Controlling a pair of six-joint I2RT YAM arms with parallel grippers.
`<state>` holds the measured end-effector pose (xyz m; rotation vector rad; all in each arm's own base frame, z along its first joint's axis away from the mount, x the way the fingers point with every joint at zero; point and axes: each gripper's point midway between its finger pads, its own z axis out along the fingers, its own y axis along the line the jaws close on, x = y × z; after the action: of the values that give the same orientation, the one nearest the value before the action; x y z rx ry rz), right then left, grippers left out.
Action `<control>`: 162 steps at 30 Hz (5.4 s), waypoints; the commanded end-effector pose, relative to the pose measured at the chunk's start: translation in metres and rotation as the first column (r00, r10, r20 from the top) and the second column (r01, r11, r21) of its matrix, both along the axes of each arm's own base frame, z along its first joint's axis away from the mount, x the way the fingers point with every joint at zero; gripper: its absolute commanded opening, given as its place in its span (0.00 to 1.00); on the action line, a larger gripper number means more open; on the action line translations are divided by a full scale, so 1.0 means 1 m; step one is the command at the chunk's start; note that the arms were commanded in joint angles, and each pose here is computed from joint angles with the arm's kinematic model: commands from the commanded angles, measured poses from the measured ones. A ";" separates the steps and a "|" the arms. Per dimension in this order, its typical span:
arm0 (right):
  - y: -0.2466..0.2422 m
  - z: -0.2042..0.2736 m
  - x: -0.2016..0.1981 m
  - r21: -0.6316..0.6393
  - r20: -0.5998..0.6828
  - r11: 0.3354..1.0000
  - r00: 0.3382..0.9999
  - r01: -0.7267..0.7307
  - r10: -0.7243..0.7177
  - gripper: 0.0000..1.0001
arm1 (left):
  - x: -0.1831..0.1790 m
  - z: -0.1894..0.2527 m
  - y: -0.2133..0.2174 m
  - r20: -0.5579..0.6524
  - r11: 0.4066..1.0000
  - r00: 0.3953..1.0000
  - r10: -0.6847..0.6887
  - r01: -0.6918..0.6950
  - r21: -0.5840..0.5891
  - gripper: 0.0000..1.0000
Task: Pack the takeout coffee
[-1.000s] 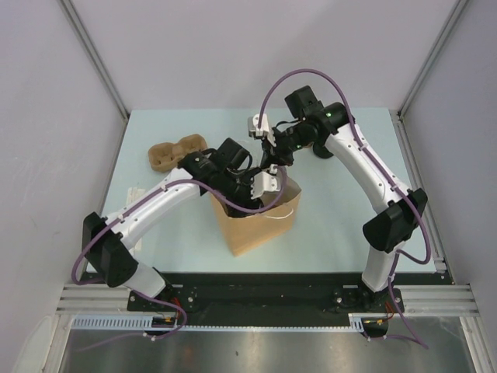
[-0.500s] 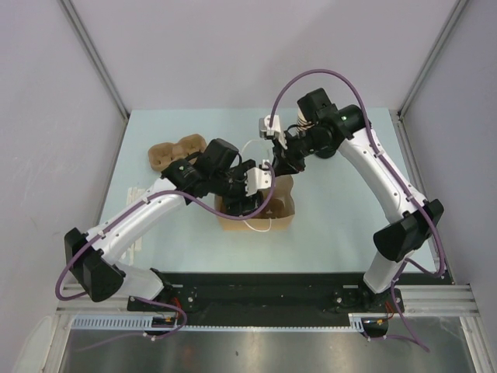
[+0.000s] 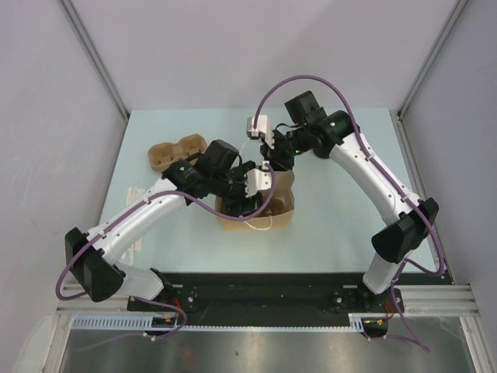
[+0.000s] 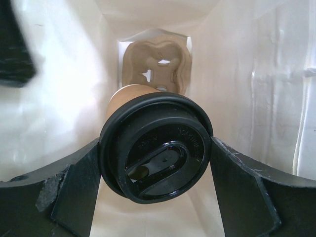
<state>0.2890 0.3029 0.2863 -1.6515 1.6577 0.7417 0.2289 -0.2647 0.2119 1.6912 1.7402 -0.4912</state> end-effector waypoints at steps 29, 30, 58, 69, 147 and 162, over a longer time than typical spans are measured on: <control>0.008 0.045 -0.036 0.195 0.255 0.969 0.946 0.154 -0.202 0.00 | 0.009 -0.030 0.022 0.407 0.992 0.904 0.128 -0.125 -0.034 0.18; 0.007 0.047 -0.039 0.205 0.259 0.968 0.946 0.146 -0.197 0.00 | 0.008 -0.029 0.020 0.412 0.992 0.903 0.125 -0.120 -0.038 0.18; 0.017 0.040 -0.061 0.232 0.200 0.961 0.959 0.153 -0.201 0.00 | -0.015 -0.017 -0.030 0.359 0.995 0.933 0.001 0.033 -0.089 0.18; 0.017 0.045 -0.064 0.252 0.182 0.954 0.961 0.160 -0.210 0.00 | -0.021 -0.038 -0.029 0.342 0.998 0.939 -0.037 0.051 -0.033 0.18; 0.013 0.033 -0.065 0.267 -0.381 0.960 0.924 0.084 0.025 0.00 | -0.048 -0.123 -0.016 -0.264 0.947 0.964 -0.031 0.113 0.301 0.13; 0.022 0.020 -0.038 0.235 -0.378 0.962 0.925 0.138 -0.040 0.00 | -0.027 -0.144 0.002 -0.270 0.973 0.962 0.041 0.023 0.232 0.14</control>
<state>0.2690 0.3173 0.2780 -1.2831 1.8427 1.1176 0.2171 -0.2893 0.1114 1.8246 1.9076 -0.5568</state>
